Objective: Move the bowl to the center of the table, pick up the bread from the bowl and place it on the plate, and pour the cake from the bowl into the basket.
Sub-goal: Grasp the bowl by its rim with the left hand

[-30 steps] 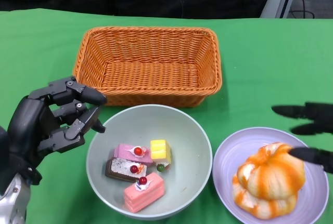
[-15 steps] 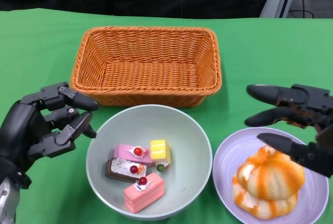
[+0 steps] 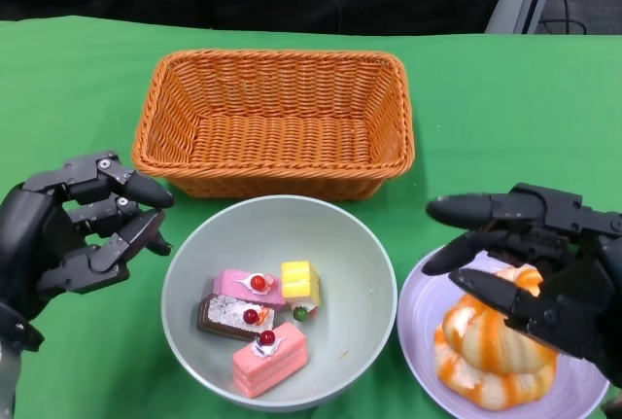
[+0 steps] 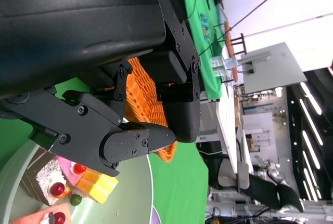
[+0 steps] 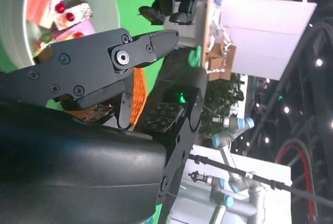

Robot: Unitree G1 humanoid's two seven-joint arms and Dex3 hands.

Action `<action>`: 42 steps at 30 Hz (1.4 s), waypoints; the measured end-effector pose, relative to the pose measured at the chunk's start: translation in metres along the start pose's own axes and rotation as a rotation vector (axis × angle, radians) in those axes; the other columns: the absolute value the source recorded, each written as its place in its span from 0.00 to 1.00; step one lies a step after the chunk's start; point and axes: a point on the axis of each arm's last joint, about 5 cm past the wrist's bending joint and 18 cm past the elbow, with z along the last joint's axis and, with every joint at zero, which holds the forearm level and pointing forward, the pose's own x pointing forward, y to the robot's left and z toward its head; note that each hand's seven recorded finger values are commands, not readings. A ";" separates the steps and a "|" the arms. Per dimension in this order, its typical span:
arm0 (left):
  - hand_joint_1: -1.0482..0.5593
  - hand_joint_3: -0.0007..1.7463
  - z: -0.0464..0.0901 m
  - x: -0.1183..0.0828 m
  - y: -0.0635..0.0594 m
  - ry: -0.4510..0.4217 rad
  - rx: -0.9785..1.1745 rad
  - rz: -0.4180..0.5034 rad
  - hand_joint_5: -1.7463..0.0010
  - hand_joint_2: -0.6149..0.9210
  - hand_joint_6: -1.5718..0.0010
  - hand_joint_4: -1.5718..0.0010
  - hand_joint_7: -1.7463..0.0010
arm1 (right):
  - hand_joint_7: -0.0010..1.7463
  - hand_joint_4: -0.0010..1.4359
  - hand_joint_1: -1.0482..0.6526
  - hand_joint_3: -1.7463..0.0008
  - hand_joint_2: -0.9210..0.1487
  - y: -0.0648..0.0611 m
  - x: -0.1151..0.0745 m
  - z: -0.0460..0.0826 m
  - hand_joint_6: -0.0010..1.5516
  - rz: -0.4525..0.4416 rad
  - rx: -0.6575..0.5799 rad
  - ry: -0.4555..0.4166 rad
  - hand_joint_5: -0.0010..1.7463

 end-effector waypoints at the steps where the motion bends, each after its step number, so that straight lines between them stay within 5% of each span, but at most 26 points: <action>1: 0.47 0.35 0.001 0.000 0.001 -0.007 0.008 -0.003 0.19 0.88 0.45 0.53 0.50 | 0.66 0.55 0.54 0.58 0.28 0.001 0.000 0.000 0.49 -0.007 0.008 0.000 0.75; 5: 0.45 0.16 0.011 -0.002 0.002 -0.060 0.072 -0.037 0.33 0.97 0.48 0.55 0.65 | 0.78 0.59 0.59 0.29 0.41 0.002 0.000 0.002 0.49 -0.005 0.055 0.014 0.87; 7: 0.43 0.09 0.021 -0.003 0.003 -0.108 0.131 -0.087 0.41 0.99 0.49 0.57 0.74 | 0.81 0.59 0.59 0.28 0.41 0.003 -0.001 0.004 0.48 -0.001 0.068 0.022 0.89; 10: 0.37 0.07 0.038 -0.006 0.009 -0.163 0.242 -0.200 0.67 1.00 0.52 0.58 0.93 | 0.85 0.56 0.58 0.32 0.37 0.003 -0.001 0.007 0.46 0.001 0.071 0.023 0.92; 16: 0.23 0.08 0.072 -0.015 0.019 -0.258 0.573 -0.414 0.94 1.00 0.67 0.68 1.00 | 0.85 0.55 0.58 0.33 0.37 0.003 0.000 0.009 0.44 -0.018 0.071 0.030 0.93; 20: 0.21 0.05 0.091 -0.019 0.024 -0.324 0.747 -0.521 0.99 1.00 0.75 0.75 1.00 | 0.86 0.55 0.56 0.35 0.38 0.002 0.002 0.008 0.44 -0.014 0.085 0.033 0.93; 23: 0.22 0.02 0.095 -0.021 0.026 -0.383 0.810 -0.555 0.98 0.99 0.70 0.71 0.98 | 0.86 0.55 0.56 0.35 0.37 0.002 0.003 0.007 0.43 -0.019 0.079 0.039 0.93; 25: 0.34 0.01 0.091 -0.024 0.026 -0.448 0.804 -0.531 0.94 0.96 0.55 0.55 0.97 | 0.85 0.54 0.55 0.35 0.36 0.001 0.004 0.005 0.43 -0.025 0.073 0.045 0.93; 29: 0.40 0.00 0.077 -0.028 0.018 -0.613 0.757 -0.426 0.93 0.96 0.46 0.47 0.97 | 0.83 0.54 0.54 0.39 0.33 0.000 0.008 0.005 0.45 -0.057 0.074 0.027 0.94; 42: 0.40 0.01 0.074 -0.015 0.019 -0.759 0.930 -0.668 0.91 0.97 0.33 0.33 0.96 | 0.81 0.55 0.56 0.42 0.29 -0.001 0.010 0.007 0.45 -0.077 0.073 0.013 0.92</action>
